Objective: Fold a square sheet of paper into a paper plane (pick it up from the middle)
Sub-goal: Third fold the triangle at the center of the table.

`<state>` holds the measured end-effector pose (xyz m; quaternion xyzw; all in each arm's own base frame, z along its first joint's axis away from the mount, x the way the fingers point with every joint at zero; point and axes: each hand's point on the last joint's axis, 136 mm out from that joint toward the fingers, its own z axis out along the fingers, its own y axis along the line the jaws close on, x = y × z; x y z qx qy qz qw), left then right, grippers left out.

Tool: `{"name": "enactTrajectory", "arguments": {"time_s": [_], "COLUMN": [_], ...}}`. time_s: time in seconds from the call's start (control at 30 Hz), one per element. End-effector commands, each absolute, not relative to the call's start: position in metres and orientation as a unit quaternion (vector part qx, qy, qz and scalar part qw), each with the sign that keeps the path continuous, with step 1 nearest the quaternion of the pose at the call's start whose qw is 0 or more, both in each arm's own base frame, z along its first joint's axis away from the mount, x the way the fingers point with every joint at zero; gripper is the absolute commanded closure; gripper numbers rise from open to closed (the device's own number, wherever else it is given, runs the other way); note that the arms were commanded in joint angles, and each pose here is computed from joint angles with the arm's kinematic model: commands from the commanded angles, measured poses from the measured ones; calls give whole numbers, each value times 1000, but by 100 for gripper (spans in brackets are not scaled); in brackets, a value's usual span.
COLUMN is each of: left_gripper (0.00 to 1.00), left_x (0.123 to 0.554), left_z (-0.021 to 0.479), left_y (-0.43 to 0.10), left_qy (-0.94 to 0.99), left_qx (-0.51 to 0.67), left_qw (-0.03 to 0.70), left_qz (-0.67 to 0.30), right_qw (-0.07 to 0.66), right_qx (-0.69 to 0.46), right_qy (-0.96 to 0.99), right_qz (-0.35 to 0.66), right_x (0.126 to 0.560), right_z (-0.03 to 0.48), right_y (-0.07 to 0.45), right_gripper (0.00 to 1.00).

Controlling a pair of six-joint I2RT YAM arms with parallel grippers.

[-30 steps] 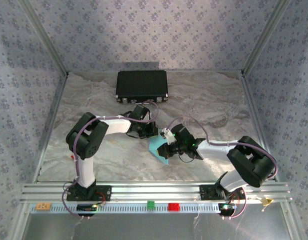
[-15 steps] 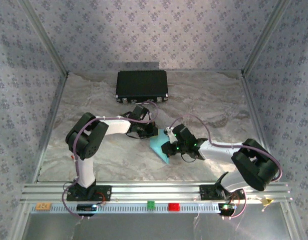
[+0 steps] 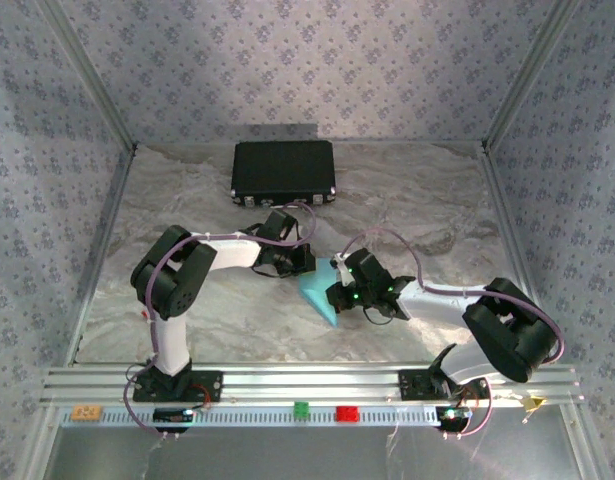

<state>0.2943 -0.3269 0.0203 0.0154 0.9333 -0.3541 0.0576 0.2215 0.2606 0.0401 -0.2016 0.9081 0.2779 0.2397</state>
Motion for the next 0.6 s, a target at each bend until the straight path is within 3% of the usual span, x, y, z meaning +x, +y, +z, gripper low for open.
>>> {"name": "enactTrajectory", "arguments": {"time_s": [0.0, 0.57], "left_gripper": [94, 95], "left_x": [281, 280], "left_z": [0, 1], "left_y": [-312, -313], "left_qy": [948, 947], "left_qx": [5, 5], "left_qw": [37, 35], "left_qz": [-316, -318], "right_qw": [235, 233], "right_qx": [-197, -187], "right_qy": [912, 918], "right_qz": [272, 261], "right_x": [223, 227], "right_z": [40, 33], "right_y": [259, 254], "right_gripper": [99, 99]}}
